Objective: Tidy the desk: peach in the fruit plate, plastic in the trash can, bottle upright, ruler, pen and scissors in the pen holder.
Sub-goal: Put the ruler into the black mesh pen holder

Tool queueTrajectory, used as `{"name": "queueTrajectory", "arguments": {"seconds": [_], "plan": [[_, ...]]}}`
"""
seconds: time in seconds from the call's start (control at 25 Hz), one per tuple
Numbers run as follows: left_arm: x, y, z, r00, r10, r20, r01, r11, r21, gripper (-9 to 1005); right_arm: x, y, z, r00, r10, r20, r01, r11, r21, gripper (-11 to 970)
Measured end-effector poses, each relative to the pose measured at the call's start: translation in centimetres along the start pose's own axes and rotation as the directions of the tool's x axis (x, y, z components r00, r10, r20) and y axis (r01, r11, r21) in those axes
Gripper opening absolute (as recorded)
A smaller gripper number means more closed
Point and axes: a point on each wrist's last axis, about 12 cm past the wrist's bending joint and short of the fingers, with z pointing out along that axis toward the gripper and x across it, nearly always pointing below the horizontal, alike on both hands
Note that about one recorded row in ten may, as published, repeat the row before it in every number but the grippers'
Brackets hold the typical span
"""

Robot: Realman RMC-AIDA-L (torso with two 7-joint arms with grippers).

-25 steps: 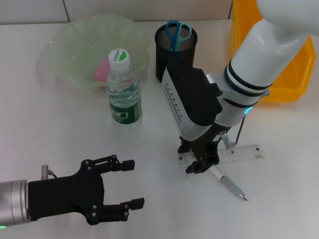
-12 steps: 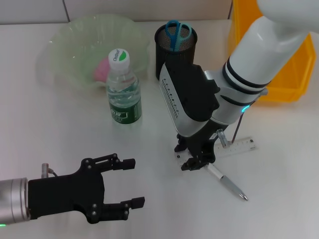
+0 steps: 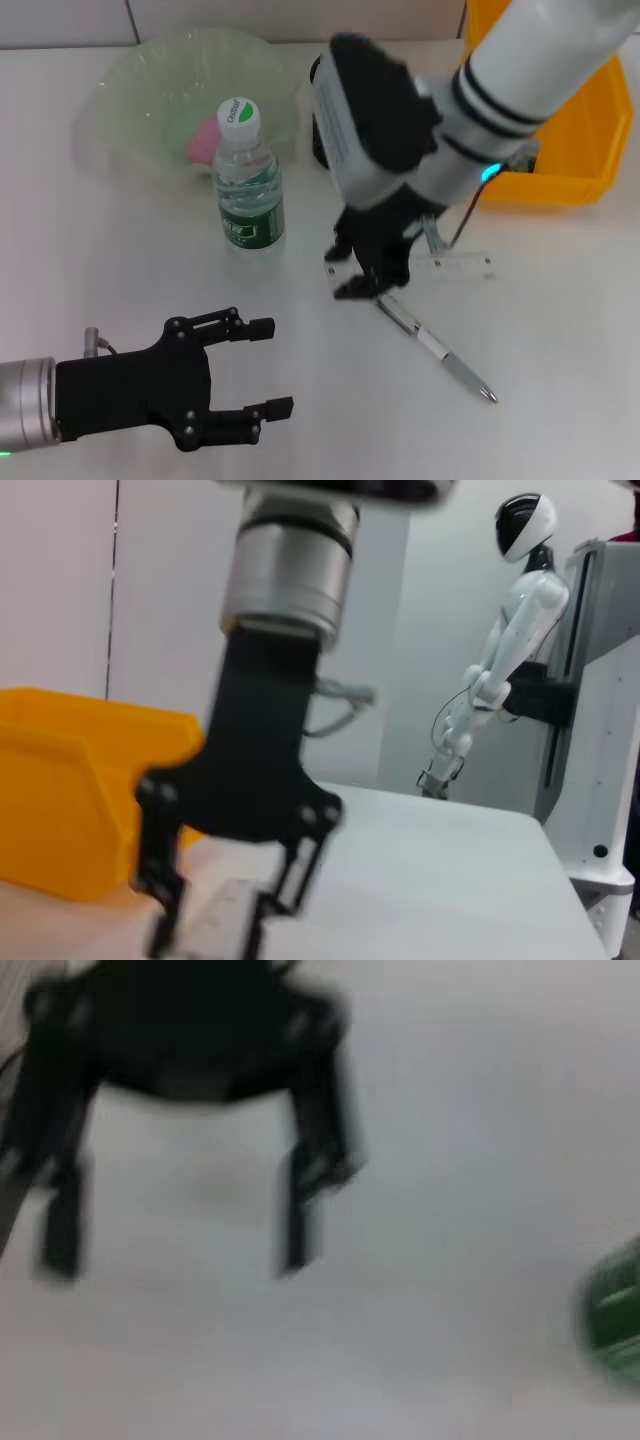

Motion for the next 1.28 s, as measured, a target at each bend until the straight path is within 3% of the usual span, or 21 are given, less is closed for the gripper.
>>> {"name": "queueTrajectory", "arguments": {"seconds": [0.04,0.08,0.2,0.28,0.4,0.48,0.52,0.6,0.68,0.72,0.8,0.88,1.16,1.28], "plan": [[-0.1,-0.1,0.0,1.0,0.001,0.007,-0.001,1.0,0.004,799,-0.2,-0.3,-0.8,1.0,0.015,0.019,-0.015,1.0,0.017,379],[-0.1,-0.1,0.0,1.0,0.002,0.01,-0.002,1.0,0.006,799,-0.6,-0.9,-3.1,0.997,0.052,0.063,-0.056,0.996,0.064,379],[-0.1,-0.2,0.0,1.0,-0.001,0.016,0.001,1.0,0.009,799,-0.9,-1.2,-5.0,0.993,0.075,0.091,-0.086,0.99,0.113,379],[-0.1,-0.3,0.1,1.0,-0.004,0.021,0.004,1.0,0.016,799,-1.2,-1.2,-7.6,0.986,0.108,0.131,-0.134,0.968,0.212,379],[0.0,-0.5,0.2,0.999,-0.016,0.031,0.016,1.0,0.016,799,-1.3,-1.0,-9.0,0.979,0.118,0.164,-0.16,0.949,0.272,379],[0.0,-0.4,0.4,0.998,-0.042,0.049,0.042,0.999,0.005,799,-1.1,-1.2,-11.0,0.953,0.17,0.251,-0.252,0.903,0.348,379],[0.0,-0.4,0.4,0.998,-0.042,0.049,0.042,0.999,0.005,799,-1.1,-1.2,-11.0,0.953,0.17,0.251,-0.252,0.903,0.348,379],[-0.1,-0.3,0.5,0.997,-0.052,0.057,0.052,0.999,0.001,799,-0.8,-1.5,-12.2,0.923,0.204,0.327,-0.327,0.863,0.384,378],[-0.1,-0.1,0.5,0.997,-0.05,0.055,0.05,0.999,-0.001,799,-0.1,-1.9,-13.5,0.87,0.191,0.454,-0.406,0.801,0.44,378],[-0.2,-0.1,0.5,0.998,-0.045,0.054,0.046,0.999,-0.003,799,-0.1,-1.9,-13.5,0.87,0.191,0.454,-0.406,0.801,0.44,378],[-0.2,0.0,0.6,0.998,-0.036,0.052,0.037,0.999,-0.005,800,0.4,-2.3,-13.9,0.833,0.177,0.524,-0.452,0.763,0.462,378],[-0.4,0.3,0.7,0.998,-0.028,0.051,0.028,1.0,0.0,800,1.2,-3.1,-14.0,0.771,0.147,0.619,-0.52,0.705,0.481,378],[-0.7,0.5,0.7,0.998,-0.029,0.053,0.029,1.0,0.008,799,2.3,-4.2,-11.9,0.671,0.084,0.737,-0.603,0.64,0.476,378],[-0.6,0.5,0.8,0.998,-0.038,0.051,0.037,0.999,0.008,799,3.1,-4.7,-10.2,0.572,0.044,0.819,-0.662,0.615,0.429,378]]}}
